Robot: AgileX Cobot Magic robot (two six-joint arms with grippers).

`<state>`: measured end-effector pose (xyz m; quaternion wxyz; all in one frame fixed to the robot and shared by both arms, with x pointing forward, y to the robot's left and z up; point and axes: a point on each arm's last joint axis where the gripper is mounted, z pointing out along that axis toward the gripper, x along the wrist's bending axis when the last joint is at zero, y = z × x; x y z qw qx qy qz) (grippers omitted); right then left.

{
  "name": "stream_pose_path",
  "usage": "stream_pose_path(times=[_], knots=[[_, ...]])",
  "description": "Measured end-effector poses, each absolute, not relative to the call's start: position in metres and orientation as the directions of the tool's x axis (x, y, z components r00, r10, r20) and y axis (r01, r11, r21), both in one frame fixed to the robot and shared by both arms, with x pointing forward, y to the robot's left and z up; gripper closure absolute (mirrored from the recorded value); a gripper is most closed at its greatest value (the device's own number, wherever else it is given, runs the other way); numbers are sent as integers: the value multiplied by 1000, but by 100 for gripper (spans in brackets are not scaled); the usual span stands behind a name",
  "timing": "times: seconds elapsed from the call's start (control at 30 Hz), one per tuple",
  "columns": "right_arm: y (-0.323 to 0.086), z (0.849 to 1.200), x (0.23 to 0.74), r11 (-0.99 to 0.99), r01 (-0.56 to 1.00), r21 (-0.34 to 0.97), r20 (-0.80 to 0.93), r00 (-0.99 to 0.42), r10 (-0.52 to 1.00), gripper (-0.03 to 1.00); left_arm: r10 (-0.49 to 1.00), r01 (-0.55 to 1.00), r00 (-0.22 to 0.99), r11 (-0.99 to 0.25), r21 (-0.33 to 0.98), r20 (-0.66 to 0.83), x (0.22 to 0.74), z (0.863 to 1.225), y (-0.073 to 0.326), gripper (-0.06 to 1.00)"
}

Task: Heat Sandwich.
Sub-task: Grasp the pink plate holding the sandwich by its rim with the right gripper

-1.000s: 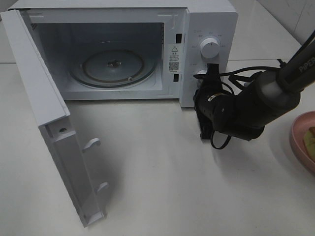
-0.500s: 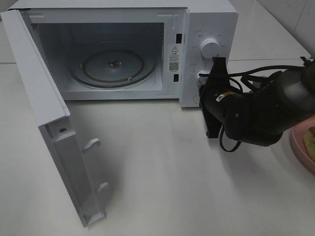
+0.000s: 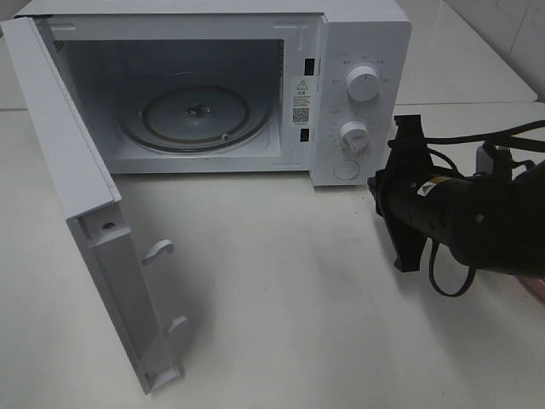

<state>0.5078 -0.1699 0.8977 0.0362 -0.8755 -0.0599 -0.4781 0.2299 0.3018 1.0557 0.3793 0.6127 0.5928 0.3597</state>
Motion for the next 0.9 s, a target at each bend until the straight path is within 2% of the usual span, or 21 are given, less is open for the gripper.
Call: stream_pose_path(times=[0.23, 0.37, 0.6, 0.73, 0.83, 0.87, 0.9], knots=[[-169, 914, 498, -969, 242, 44, 816, 551, 175, 94, 999, 454, 38, -10, 891, -9, 230, 1056, 302, -2], [-167, 921, 489, -915, 383, 127, 758, 557, 338, 94, 999, 454, 38, -10, 891, -9, 230, 1056, 302, -2], [-166, 920, 479, -820, 537, 200, 663, 542, 516, 93, 999, 454, 38, -10, 891, -9, 230, 1056, 302, -2], [-164, 917, 474, -730, 639, 242, 602, 492, 629, 93, 999, 454, 38, -10, 891, -9, 230, 1056, 302, -2], [-158, 921, 475, -585, 752, 303, 547, 366, 753, 92, 999, 454, 38, -10, 891, -9, 230, 1056, 302, -2], [-158, 921, 475, -585, 752, 303, 547, 366, 753, 92, 999, 454, 38, -10, 891, -9, 230, 1056, 302, -2], [-154, 923, 475, -501, 805, 317, 518, 295, 803, 92, 999, 454, 38, -10, 891, -9, 230, 1056, 302, -2]])
